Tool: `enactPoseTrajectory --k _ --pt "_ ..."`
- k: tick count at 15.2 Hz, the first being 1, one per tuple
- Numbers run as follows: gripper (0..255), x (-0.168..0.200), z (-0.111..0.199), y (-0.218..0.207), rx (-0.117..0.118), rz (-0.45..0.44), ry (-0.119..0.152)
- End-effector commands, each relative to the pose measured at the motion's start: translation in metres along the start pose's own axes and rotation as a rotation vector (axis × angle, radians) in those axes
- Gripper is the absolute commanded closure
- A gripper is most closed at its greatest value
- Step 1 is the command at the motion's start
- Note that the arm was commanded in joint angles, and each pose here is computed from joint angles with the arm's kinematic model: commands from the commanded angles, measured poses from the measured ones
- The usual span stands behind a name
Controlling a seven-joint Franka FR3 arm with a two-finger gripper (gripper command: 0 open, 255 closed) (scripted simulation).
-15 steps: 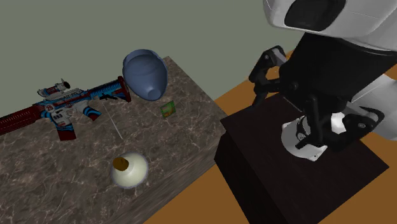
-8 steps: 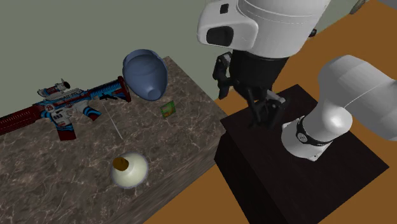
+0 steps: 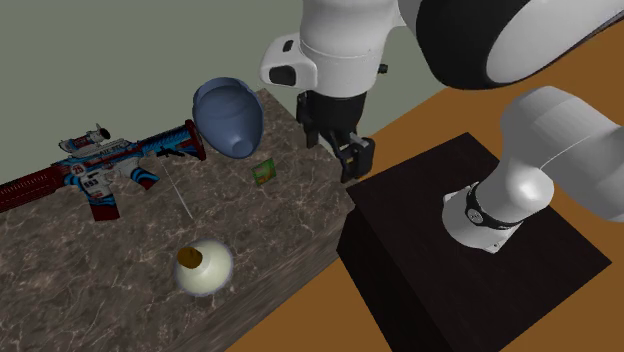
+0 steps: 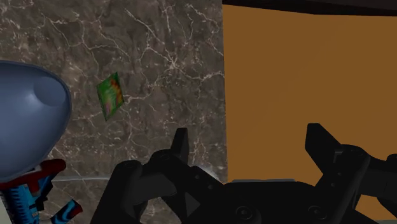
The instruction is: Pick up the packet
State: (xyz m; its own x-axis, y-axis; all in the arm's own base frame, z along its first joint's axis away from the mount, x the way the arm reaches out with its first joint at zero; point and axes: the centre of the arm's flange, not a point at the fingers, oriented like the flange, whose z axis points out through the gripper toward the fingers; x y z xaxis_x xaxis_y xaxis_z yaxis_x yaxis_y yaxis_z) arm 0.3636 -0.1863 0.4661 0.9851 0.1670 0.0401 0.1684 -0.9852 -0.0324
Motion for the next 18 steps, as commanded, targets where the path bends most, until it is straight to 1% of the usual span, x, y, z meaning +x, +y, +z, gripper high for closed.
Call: enactPoseTrajectory --k 1,18 --pt "0 0.002 0.017 0.019 0.001 -0.008 -0.001" --pt "0 0.019 0.150 0.203 0.025 -0.059 -0.013"
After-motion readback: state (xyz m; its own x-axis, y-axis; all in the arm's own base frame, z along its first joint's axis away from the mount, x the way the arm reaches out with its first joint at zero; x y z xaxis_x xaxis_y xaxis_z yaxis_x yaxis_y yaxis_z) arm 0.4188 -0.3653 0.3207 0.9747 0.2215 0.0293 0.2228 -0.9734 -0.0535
